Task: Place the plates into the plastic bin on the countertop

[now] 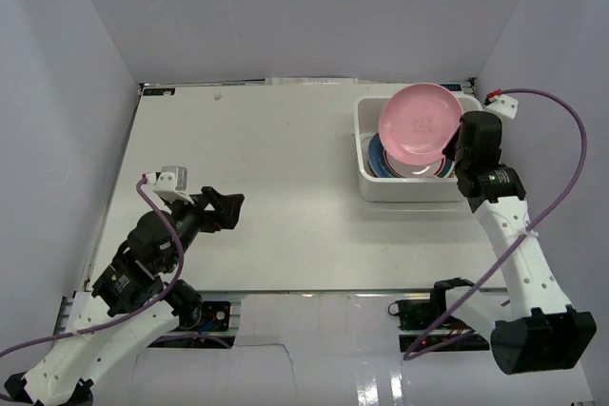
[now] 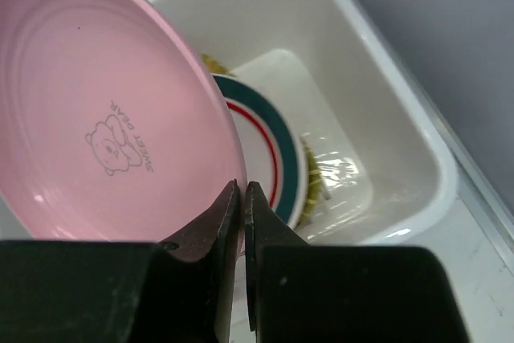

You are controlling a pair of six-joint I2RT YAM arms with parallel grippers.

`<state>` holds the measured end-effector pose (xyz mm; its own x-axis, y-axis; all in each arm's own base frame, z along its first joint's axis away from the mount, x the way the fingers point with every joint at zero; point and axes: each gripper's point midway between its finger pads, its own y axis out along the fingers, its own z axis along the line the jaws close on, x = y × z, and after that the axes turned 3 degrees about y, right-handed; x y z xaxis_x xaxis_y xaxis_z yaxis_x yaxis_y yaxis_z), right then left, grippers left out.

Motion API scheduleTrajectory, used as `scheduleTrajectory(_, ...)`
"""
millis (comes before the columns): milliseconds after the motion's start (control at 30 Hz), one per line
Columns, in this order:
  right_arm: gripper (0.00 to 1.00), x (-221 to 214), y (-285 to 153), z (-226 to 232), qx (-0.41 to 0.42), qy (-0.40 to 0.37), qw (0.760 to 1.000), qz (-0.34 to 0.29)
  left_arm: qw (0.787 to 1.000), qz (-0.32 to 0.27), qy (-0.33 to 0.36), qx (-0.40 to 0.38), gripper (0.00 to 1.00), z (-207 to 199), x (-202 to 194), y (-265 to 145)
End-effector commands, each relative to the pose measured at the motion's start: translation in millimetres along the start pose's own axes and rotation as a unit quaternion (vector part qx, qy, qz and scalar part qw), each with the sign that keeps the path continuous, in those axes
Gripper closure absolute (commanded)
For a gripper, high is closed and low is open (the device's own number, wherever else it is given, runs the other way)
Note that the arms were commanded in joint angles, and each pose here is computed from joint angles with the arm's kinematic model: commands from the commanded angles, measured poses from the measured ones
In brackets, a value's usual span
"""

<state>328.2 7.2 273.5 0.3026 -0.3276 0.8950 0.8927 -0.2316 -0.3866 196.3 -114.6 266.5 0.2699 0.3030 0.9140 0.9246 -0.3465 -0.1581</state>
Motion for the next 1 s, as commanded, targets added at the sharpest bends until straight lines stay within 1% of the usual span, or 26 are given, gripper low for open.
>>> scheduleTrajectory(0, 0.92, 2, 28, -27, -0.026, 0.025, 0.999, -0.017, 1.000, 0.004, -0.002, 0.011, 0.02, 5, -3, 0)
scheduleTrajectory(33, 0.92, -3, 31, -25, -0.017, 0.033, 0.999, -0.011, 1.000, 0.004, -0.003, 0.011, 0.02, 5, -3, 0)
scheduleTrajectory(67, 0.92, 0, 33, -25, -0.014, 0.043, 0.999, -0.018, 1.000, 0.005, -0.003, 0.010, 0.02, 5, -3, 0)
scheduleTrajectory(133, 0.80, -5, 39, -28, -0.015, 0.064, 0.998, -0.014, 1.000, 0.007, -0.002, 0.008, 0.02, 4, -4, 1)
scheduleTrajectory(167, 0.71, -4, 39, -28, -0.011, 0.069, 0.998, -0.012, 1.000, 0.008, -0.002, 0.005, 0.02, 2, -4, 1)
scheduleTrajectory(200, 0.55, -6, 41, -24, -0.003, 0.070, 0.998, -0.005, 1.000, 0.011, 0.000, 0.001, 0.02, 1, -6, 1)
scheduleTrajectory(233, 0.30, -5, 39, -13, 0.027, 0.072, 0.997, 0.004, 1.000, 0.013, 0.001, -0.001, 0.02, 0, -6, 1)
scheduleTrajectory(267, 0.24, -4, 36, -5, 0.047, 0.072, 0.996, 0.009, 1.000, 0.015, 0.001, -0.002, 0.02, 0, -7, 2)
scheduleTrajectory(300, 0.17, -4, 29, 7, 0.083, 0.074, 0.994, 0.018, 1.000, 0.015, 0.002, -0.005, 0.02, -1, -7, 1)
scheduleTrajectory(333, 0.03, 1, 24, 13, 0.100, 0.077, 0.992, 0.016, 1.000, 0.014, 0.001, -0.006, 0.02, -1, -7, 1)
scheduleTrajectory(367, 0.01, 10, 17, 20, 0.117, 0.082, 0.990, 0.007, 1.000, 0.015, 0.002, -0.006, 0.02, -1, -7, 1)
scheduleTrajectory(400, 0.10, 22, 4, 27, 0.141, 0.085, 0.986, -0.008, 1.000, 0.015, 0.004, -0.009, 0.02, -2, -7, 1)
scheduleTrajectory(467, 0.10, 49, -17, 36, 0.169, 0.087, 0.981, -0.043, 1.000, 0.013, 0.005, -0.009, 0.02, -2, -6, 1)
scheduleTrajectory(500, 0.10, 64, -34, 39, 0.186, 0.086, 0.977, -0.066, 1.000, 0.013, 0.005, -0.010, 0.02, -2, -6, 0)
scheduleTrajectory(567, 0.10, 81, -61, 50, 0.230, 0.079, 0.966, -0.088, 1.000, 0.011, 0.005, -0.014, 0.02, -4, -5, 0)
scheduleTrajectory(600, 0.10, 88, -82, 57, 0.261, 0.075, 0.957, -0.101, 1.000, 0.010, 0.006, -0.015, 0.02, -4, -5, 0)
scheduleTrajectory(700, 0.10, 89, -119, 63, 0.305, 0.073, 0.941, -0.123, 1.000, -0.002, 0.006, -0.027, 0.02, -8, 2, -3)
scheduleTrajectory(733, 0.10, 88, -126, 64, 0.316, 0.075, 0.937, -0.130, 0.999, -0.019, 0.002, -0.036, 0.02, -13, 13, -4)
scheduleTrajectory(767, 0.10, 94, -143, 65, 0.334, 0.073, 0.927, -0.157, 0.998, -0.026, 0.004, -0.049, 0.02, -19, 20, -7)
scheduleTrajectory(800, 0.10, 91, -145, 63, 0.332, 0.071, 0.927, -0.159, 0.997, -0.048, 0.004, -0.068, 0.02, -29, 42, -14)
scheduleTrajectory(833, 0.10, 96, -152, 61, 0.332, 0.069, 0.925, -0.171, 0.997, -0.045, 0.005, -0.067, 0.02, -30, 41, -12)
scheduleTrajectory(867, 0.10, 98, -162, 60, 0.336, 0.065, 0.922, -0.182, 0.995, -0.065, 0.007, -0.078, 0.02, -39, 65, -19)
scheduleTrajectory(967, 0.10, 110, -181, 56, 0.339, 0.047, 0.914, -0.217, 0.989, -0.104, 0.015, -0.107, 0.02, -57, 108, -34)
